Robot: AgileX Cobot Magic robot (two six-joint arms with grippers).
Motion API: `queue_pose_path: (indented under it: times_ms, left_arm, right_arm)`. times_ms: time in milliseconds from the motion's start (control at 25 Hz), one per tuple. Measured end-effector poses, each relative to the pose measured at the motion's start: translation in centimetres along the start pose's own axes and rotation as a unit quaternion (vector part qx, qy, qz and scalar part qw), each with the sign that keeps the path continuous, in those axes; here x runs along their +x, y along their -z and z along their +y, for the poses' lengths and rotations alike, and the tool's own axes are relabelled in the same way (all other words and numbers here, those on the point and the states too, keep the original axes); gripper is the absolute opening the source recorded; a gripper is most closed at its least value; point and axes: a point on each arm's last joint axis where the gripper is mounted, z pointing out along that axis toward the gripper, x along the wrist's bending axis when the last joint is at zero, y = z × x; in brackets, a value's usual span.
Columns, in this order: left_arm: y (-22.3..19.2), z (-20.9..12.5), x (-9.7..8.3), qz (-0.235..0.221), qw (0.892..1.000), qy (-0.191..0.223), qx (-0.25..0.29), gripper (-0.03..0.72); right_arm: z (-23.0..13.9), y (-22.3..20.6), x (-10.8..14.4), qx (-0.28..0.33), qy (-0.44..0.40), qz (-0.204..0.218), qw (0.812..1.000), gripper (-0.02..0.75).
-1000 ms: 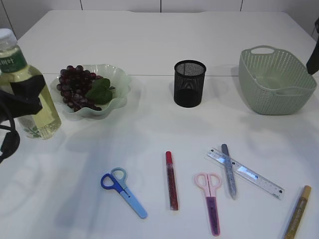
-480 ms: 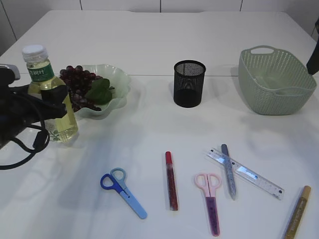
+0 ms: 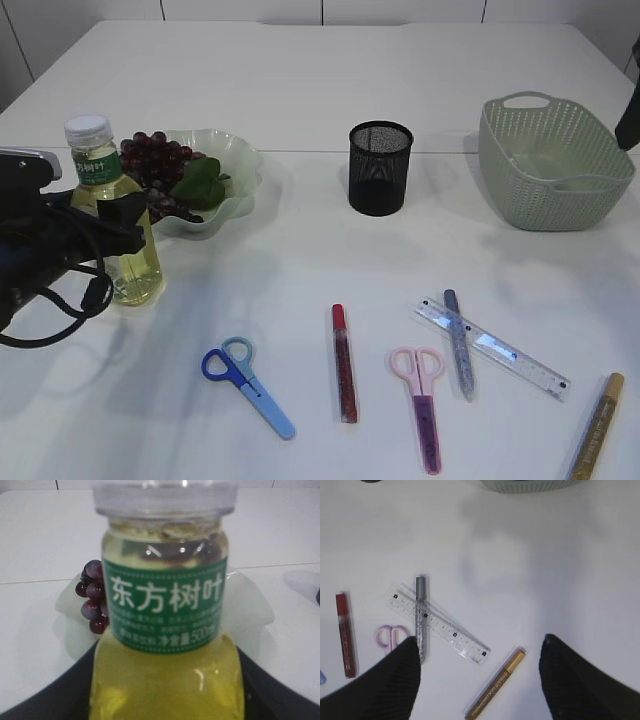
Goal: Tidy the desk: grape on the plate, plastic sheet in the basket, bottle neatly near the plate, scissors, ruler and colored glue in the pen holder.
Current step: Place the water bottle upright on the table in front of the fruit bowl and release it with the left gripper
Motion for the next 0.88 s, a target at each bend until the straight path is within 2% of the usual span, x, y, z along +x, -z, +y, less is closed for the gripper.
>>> queue_pose_path:
  times_ms: [320, 600, 880]
  left_arm:
    - [-0.01, -0.02, -0.03, -0.002, 1.000, -0.001, -0.002, 0.438]
    - [-0.01, -0.01, -0.32, -0.017, 1.000, -0.009, -0.002, 0.544]
    - [0.38, -0.02, -0.04, -0.004, 1.000, -0.002, -0.015, 0.563]
  right_arm:
    - [0.00, 0.00, 0.00, 0.000, 0.000, 0.000, 1.000, 0.575]
    - [0.00, 0.00, 0.00, 0.000, 0.000, 0.000, 1.000, 0.575]
    - [0.00, 0.00, 0.00, 0.000, 0.000, 0.000, 1.000, 0.575]
